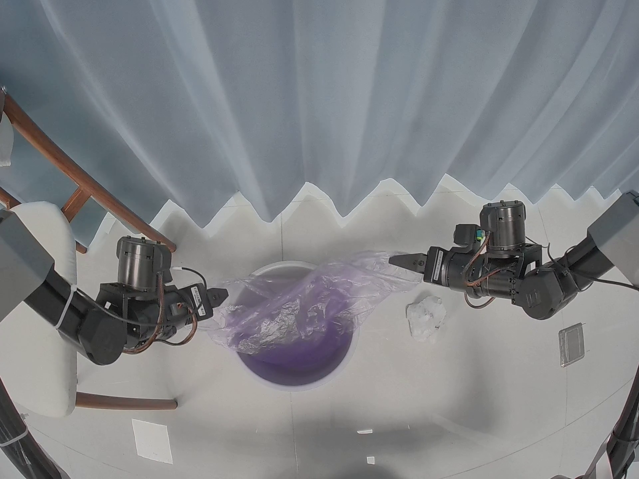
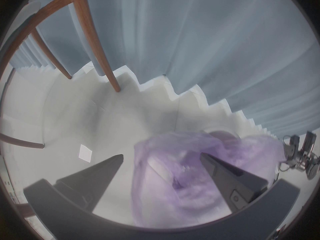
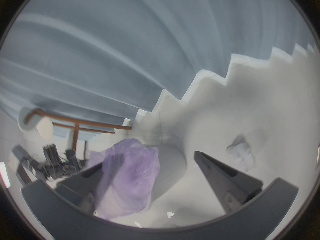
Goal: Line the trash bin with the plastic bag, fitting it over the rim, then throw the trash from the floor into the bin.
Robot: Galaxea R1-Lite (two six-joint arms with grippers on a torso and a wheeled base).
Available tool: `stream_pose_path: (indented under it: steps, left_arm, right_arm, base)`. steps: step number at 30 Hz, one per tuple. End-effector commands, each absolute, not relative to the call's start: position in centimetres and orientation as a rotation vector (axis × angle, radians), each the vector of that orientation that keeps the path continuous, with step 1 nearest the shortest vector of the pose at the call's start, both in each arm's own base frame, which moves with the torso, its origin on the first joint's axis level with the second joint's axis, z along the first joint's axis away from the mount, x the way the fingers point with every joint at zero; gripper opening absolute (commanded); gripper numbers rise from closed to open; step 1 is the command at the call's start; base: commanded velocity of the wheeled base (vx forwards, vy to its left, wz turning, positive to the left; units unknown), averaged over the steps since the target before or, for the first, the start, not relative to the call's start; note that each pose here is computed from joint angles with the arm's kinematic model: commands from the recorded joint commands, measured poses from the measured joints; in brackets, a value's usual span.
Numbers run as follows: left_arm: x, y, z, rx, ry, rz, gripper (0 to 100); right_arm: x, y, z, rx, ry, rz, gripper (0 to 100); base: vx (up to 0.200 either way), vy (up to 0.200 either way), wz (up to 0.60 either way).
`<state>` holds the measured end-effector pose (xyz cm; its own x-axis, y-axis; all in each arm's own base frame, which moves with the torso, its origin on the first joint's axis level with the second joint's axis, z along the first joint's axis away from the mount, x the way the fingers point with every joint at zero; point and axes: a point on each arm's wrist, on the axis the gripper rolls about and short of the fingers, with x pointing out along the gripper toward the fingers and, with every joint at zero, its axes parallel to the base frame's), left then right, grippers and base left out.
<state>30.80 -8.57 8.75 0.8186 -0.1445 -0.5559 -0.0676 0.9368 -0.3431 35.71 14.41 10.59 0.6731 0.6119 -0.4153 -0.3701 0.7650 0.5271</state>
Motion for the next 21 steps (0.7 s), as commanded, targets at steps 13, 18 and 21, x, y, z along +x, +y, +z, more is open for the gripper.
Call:
stream_pose_path:
  steps: [13,18,21]
  left_arm:
    - [24.2,-9.7,9.5,-0.305,0.599,-0.268,100]
    - [25.0,-10.2,11.8,-0.31,0.488,-0.418,100]
    - [24.6,-10.2,12.1,-0.335,0.498,-0.453,100]
  right_arm:
    - [31.0,18.5,13.2,0.534,0.648,0.556,100]
    - [29.9,20.1,15.7,0.53,0.686,0.57,100]
    - [29.1,20.9,16.8,0.578,0.742,0.566,100]
  base:
    - [0.0,0.0,0.0]
    - [0.0,0.0,0.0]
    - [0.0,0.0,0.0]
